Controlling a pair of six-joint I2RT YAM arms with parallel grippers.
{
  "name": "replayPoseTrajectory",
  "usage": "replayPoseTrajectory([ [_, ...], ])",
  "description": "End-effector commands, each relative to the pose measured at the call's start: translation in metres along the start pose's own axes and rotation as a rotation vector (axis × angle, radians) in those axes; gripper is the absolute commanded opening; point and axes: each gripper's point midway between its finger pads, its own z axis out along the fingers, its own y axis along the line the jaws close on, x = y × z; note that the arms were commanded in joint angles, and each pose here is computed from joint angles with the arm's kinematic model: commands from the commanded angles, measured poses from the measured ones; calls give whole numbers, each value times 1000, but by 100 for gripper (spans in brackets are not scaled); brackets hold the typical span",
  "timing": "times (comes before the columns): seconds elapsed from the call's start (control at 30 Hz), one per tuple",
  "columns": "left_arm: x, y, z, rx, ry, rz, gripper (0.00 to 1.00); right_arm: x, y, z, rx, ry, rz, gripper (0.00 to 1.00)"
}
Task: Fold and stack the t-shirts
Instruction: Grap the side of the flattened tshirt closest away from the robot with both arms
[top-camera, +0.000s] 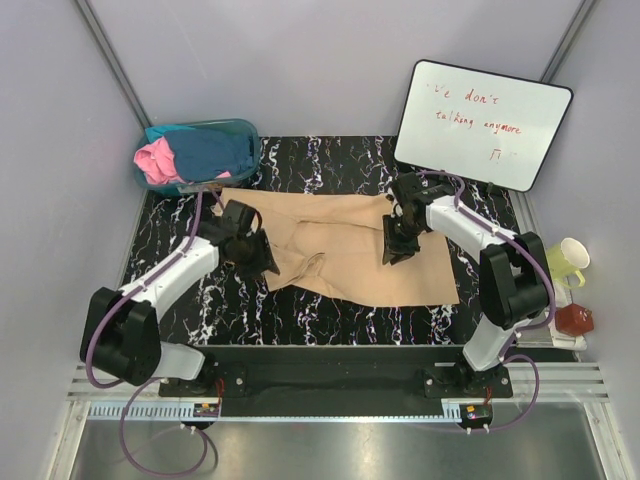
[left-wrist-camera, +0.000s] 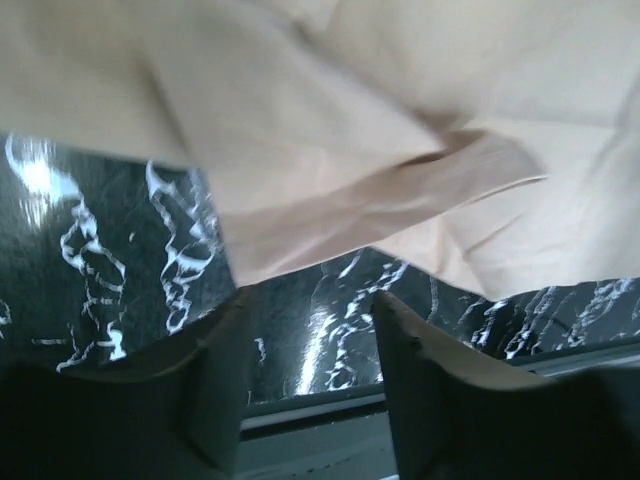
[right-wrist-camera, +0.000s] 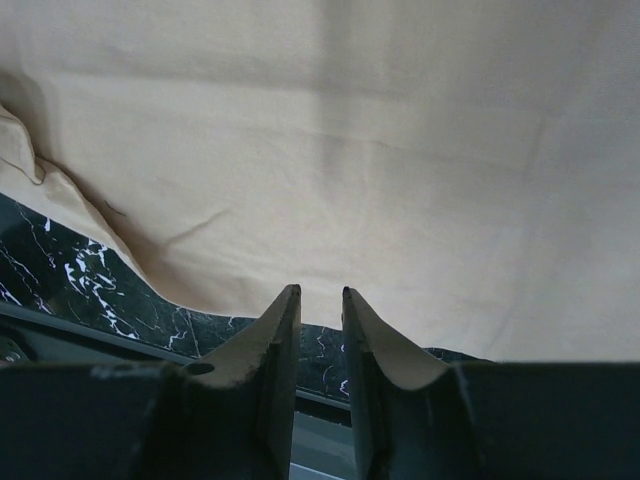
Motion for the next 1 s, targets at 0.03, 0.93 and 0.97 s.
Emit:
replayPoseTrajectory([
  [0.03,44,20,17,5,118,-97,58,-16,2,-2,-4,-42,-15,31],
  [0.93,25,1,59,50,113,-184,0,-3,-93,-57,70,-188,360,74],
  [0.97,24,1,57,51,110,-181,0,4,-99,-55,78,-175,390,73],
])
